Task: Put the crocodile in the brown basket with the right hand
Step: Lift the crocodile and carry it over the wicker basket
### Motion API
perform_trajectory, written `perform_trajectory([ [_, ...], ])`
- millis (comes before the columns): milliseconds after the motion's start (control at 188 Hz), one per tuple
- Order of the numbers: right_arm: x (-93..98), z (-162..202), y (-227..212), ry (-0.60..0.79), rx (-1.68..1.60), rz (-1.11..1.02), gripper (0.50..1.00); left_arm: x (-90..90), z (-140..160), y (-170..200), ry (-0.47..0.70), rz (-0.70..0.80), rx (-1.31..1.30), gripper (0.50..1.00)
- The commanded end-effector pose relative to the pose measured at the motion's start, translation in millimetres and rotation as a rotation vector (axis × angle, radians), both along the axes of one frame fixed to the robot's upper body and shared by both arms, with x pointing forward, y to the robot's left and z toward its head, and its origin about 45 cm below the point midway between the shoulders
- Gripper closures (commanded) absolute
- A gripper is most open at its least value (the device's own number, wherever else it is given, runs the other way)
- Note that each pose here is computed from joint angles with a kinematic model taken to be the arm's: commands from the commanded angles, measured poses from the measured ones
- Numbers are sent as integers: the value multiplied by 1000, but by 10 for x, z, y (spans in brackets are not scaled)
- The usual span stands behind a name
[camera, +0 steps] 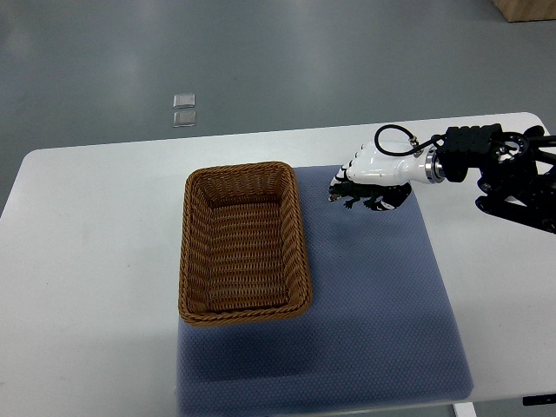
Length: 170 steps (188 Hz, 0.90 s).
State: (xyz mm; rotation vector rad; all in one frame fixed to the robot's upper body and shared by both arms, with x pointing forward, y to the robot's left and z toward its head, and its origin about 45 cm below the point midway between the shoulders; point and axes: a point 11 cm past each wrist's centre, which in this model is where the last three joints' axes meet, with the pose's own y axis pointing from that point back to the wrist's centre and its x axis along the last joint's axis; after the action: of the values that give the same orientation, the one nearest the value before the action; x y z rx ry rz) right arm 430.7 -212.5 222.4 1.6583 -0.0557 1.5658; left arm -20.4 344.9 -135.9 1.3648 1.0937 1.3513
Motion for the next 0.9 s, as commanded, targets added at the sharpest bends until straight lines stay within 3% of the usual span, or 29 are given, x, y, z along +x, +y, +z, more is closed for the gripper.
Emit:
perform_trajectory([
  [0,32,151,117,-27,23,27,1000,0,0,0,0,0,0,500],
  [281,-73,532,789,-64,117,177,1000,0,0,-1,0,0,-1,500],
  [446,-236,559,1221,-36,183,278,1000,0,0,0,0,0,0,500],
  [573,-421,431,1540,16,246,335,967,0,0,0,0,0,0,500],
  [663,-537,273,1645,57,265,347,897,0,0,0,0,0,0,500],
  [716,-537,273,1645,57,265,347,897,0,0,0,0,0,0,500],
  [722,-577,198,1655,75,266,347,833,0,0,0,0,0,0,500],
  [785,-597,104,1623,93,265,334,728,0,0,-1,0,0,-1,500],
  [897,-577,42,1575,98,262,316,640,0,0,0,0,0,0,500],
])
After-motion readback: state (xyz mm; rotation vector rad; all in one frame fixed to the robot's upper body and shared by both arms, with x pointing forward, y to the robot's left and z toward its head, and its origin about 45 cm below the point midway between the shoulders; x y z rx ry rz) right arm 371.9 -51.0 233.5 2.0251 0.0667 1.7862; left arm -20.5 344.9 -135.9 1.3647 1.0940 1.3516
